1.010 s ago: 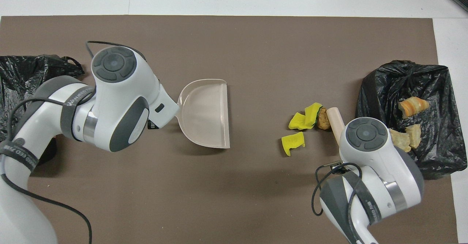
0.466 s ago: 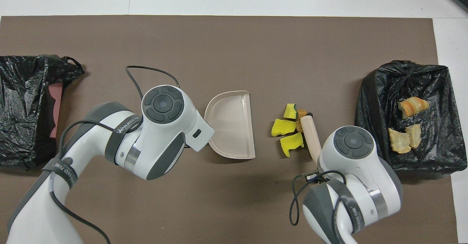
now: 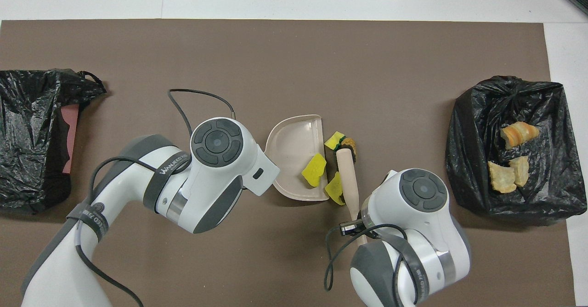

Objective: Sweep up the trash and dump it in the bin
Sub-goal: 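Sweep the yellow sponges and bread into the dustpan with the right gripper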

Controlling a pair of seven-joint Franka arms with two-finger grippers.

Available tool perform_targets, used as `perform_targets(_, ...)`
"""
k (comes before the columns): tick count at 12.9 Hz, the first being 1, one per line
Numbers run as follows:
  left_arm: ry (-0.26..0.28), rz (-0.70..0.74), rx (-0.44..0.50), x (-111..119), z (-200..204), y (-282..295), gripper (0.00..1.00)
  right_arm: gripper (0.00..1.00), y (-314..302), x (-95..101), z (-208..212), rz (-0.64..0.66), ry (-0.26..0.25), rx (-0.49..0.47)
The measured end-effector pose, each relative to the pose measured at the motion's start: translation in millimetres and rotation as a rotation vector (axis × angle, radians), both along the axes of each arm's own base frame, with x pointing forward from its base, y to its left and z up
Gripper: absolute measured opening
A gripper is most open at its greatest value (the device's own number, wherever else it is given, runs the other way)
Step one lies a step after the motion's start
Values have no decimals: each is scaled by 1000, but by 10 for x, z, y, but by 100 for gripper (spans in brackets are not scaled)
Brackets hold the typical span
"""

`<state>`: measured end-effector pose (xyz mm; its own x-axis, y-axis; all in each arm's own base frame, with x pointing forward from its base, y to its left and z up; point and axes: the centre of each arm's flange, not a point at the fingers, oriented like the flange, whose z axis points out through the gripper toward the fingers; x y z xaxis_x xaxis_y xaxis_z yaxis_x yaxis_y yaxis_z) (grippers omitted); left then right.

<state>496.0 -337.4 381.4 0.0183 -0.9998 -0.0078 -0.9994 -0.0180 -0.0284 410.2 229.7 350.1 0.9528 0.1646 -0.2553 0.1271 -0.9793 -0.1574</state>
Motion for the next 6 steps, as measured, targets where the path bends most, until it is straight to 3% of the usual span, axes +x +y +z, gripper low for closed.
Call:
perform_targets(3, -3, 0, -2, 3, 1, -2, 32, 26, 374, 175, 176, -47, 5, 102)
perform_targets(6, -3, 2, -3, 2, -6, 1, 32, 26, 605, 383, 446, -70, 22, 121)
